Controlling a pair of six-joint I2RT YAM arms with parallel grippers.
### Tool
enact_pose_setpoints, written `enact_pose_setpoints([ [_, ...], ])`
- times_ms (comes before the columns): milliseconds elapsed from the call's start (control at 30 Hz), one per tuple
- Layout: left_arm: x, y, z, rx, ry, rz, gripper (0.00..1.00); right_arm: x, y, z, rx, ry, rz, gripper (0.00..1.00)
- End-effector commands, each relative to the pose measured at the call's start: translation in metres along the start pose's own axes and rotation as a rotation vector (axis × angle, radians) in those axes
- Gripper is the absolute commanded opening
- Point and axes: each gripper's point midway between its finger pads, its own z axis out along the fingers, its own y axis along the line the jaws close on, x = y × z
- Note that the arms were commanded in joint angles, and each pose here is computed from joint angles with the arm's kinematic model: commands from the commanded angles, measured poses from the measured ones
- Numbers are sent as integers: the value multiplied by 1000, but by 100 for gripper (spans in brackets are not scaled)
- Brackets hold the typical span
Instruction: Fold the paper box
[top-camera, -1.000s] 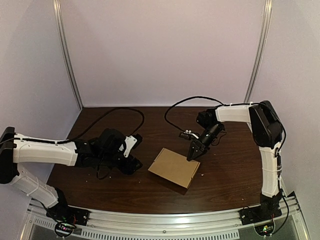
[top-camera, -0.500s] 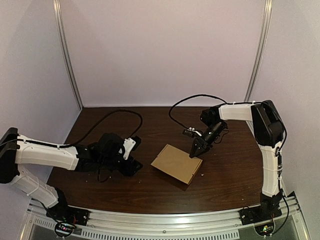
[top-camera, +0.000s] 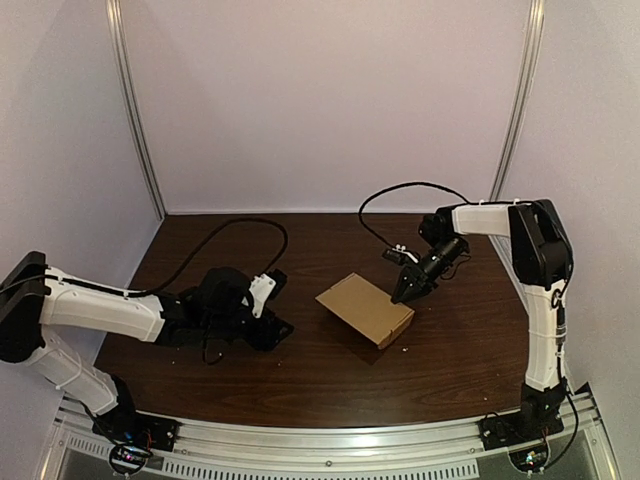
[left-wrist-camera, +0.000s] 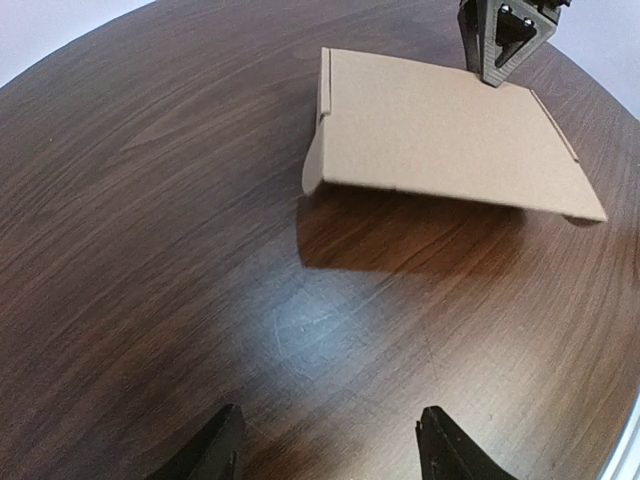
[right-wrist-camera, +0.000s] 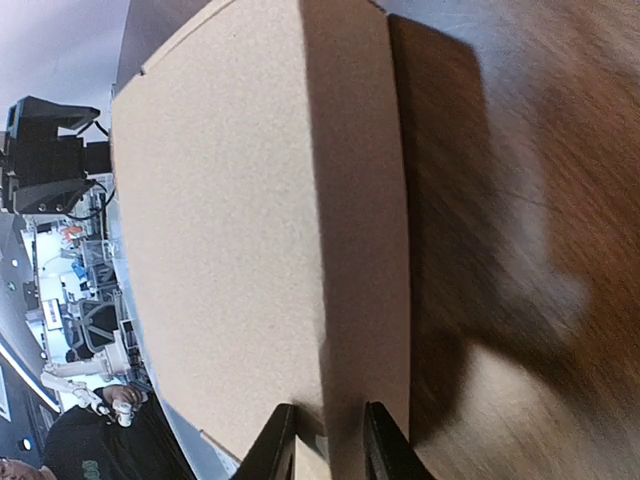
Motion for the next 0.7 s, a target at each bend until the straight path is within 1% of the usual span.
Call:
enact_pose_setpoints([
  [0,-3,-7,5,39,-25,-16,62,3,-52,-20,45,-40,96,24],
  [100,-3,-9,7,52,-28,-21,62,3,-57,-27,6,-58,131,25],
  [300,-4,-10,11,56,-32,-27,62,-1,-51,-33,2,-79,111,27],
  [467,-6,1,32,-35,-5,-13,62,-3,-54,-33,18,-85,110,28],
  [567,-26,-8,46,-17,-36,12,62,-2,-58,-36,48,-81,111,29],
  [667,-61,-20,56,-13,-93,43,62,1,-63,-42,85,-89,112,30],
])
